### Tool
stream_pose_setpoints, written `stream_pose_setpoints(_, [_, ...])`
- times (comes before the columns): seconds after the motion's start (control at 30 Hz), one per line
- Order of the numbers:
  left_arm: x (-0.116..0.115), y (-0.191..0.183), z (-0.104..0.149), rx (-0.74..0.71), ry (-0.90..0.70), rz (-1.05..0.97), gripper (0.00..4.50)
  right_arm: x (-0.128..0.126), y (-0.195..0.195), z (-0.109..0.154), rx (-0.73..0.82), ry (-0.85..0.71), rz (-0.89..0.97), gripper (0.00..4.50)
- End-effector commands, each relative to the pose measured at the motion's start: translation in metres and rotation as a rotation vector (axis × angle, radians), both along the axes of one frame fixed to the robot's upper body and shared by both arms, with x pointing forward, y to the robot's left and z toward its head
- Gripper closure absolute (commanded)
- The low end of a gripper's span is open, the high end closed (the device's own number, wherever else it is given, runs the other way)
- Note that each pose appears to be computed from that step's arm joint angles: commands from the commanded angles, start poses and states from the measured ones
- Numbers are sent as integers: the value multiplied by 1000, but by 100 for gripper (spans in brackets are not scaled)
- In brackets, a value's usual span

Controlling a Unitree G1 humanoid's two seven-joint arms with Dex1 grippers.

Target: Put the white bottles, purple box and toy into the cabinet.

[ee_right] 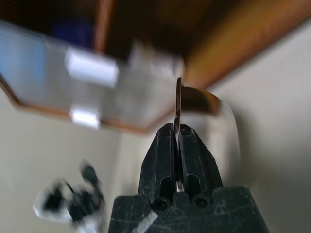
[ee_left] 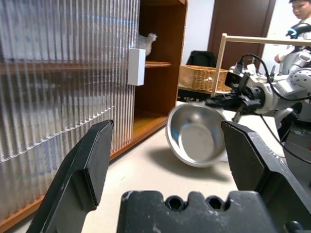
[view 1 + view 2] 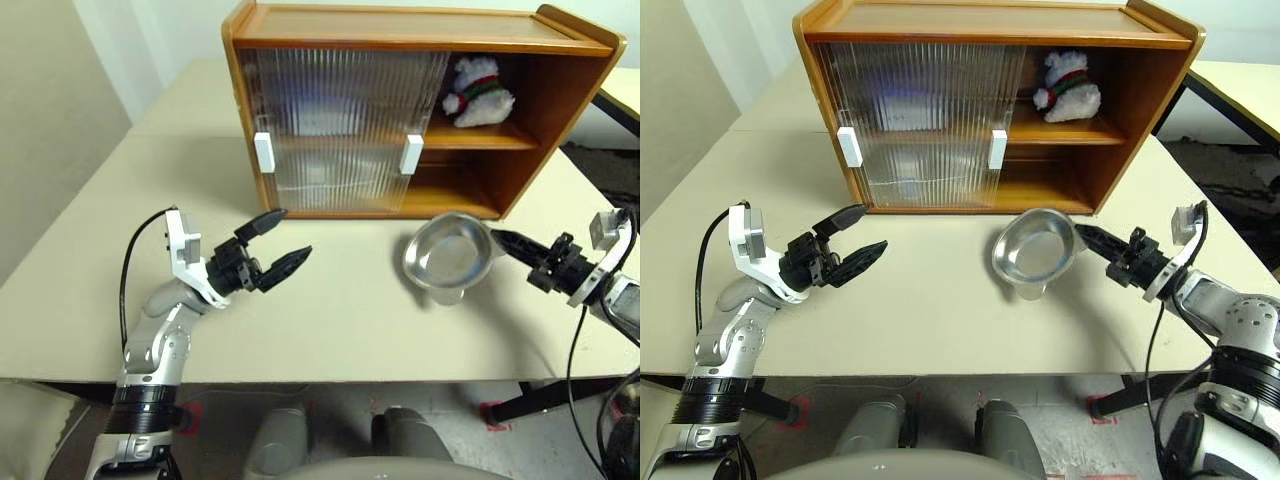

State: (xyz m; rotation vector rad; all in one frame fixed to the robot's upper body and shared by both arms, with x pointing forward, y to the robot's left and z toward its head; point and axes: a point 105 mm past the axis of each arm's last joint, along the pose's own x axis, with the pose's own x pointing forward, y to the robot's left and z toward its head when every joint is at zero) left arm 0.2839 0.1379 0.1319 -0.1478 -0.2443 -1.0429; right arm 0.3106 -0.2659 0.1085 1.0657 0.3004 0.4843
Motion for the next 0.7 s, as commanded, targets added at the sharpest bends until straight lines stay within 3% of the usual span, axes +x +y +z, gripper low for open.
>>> stream_pose_setpoints(0.03, [0, 0, 0, 20, -7, -3, 0, 10, -4, 10, 84, -30, -79, 450])
stream_pose_setpoints(0.3, [0, 2, 1, 25, -13, 0, 0, 35, -14, 11, 210, -40, -270, 450])
stream_pose_setpoints(0.7, [1, 0, 3, 26, -16, -6, 0, 71, 0, -1, 164, -30, -379, 450])
